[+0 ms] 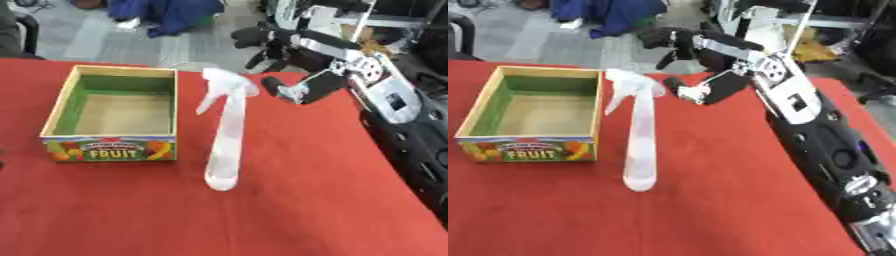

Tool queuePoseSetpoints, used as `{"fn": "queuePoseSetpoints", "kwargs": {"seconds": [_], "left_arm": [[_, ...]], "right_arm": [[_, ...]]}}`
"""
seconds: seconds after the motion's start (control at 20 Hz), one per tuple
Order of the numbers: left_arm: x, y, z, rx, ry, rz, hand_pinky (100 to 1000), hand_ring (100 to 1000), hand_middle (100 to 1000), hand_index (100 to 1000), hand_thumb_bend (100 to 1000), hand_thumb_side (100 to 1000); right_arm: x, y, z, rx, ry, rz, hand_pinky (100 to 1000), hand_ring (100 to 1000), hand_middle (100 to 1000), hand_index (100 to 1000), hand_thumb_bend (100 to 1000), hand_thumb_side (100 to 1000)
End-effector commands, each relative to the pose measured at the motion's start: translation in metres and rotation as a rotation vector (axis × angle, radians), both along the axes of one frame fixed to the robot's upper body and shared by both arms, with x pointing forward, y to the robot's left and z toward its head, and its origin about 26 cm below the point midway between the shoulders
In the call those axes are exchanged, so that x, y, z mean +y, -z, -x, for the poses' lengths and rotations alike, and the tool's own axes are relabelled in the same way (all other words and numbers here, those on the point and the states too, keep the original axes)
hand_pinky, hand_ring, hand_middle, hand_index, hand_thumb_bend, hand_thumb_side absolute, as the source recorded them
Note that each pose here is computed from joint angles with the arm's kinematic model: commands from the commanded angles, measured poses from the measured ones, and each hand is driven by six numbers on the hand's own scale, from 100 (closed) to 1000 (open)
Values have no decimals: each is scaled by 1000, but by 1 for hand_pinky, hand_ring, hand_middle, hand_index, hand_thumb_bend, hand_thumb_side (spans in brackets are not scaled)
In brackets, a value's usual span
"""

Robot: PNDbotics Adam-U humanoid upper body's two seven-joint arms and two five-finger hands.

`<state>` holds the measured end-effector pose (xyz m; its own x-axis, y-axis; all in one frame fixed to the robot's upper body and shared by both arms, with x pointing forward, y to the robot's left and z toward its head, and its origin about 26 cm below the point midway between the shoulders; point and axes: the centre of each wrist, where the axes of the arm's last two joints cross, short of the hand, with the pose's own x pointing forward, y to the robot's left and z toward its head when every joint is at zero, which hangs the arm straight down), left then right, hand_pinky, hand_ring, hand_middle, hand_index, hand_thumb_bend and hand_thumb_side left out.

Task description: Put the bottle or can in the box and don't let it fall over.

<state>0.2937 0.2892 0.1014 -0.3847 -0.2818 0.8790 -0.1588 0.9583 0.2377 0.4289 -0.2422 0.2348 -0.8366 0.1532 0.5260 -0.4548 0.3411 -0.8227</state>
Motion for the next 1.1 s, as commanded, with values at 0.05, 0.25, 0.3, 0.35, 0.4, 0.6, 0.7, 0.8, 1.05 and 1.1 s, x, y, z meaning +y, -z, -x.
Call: {"fn": "queuePoseSetpoints", "kwargs": {"seconds": [0.05, 0.25, 0.3, 0.35, 0.4, 0.6, 0.7, 0.8, 1.05, 1.1], "left_arm": [[-1, -7, -2, -24, 13, -4, 766, 771, 614, 764, 119, 782], [-2, -7, -2, -24, 15, -3, 766, 771, 614, 763, 120, 782], [-2, -7, -2, -24, 15, -3, 766, 771, 614, 763, 120, 781], [-2, -7, -2, -25, 16, -3, 766, 771, 614, 763, 120, 781], [-2, -7, -2, -25, 16, -3, 766, 771, 614, 763, 120, 782], [-2, -7, -2, -26, 17, -4, 766, 770, 614, 762, 118, 782], [-2, -8, -2, -26, 19, -4, 766, 770, 614, 762, 119, 782], [-2, -8, -2, -27, 21, -4, 766, 770, 613, 762, 119, 781], [-3, -8, -2, -28, 22, -4, 766, 770, 613, 762, 118, 782], [-3, -8, -2, -27, 23, -4, 767, 770, 613, 762, 118, 782]], "right_arm": [[2, -7, -2, -126, -130, 132, 798, 1000, 1000, 971, 100, 229], [5, -1, -5, -107, -124, 133, 793, 1000, 1000, 972, 100, 232], [5, 0, -6, -103, -122, 132, 793, 1000, 1000, 972, 100, 232], [5, 1, -6, -100, -120, 132, 792, 1000, 1000, 971, 100, 233], [5, 2, -7, -97, -119, 131, 791, 1000, 1000, 971, 100, 233], [4, 4, -8, -90, -110, 131, 790, 1000, 1000, 967, 100, 244], [3, 6, -9, -84, -105, 125, 789, 1000, 1000, 965, 100, 243], [2, 7, -10, -80, -100, 118, 785, 1000, 1000, 958, 100, 244], [2, 10, -11, -80, -91, 93, 764, 1000, 1000, 902, 100, 256], [4, 10, -11, -82, -93, 86, 755, 1000, 1000, 883, 100, 259]]}}
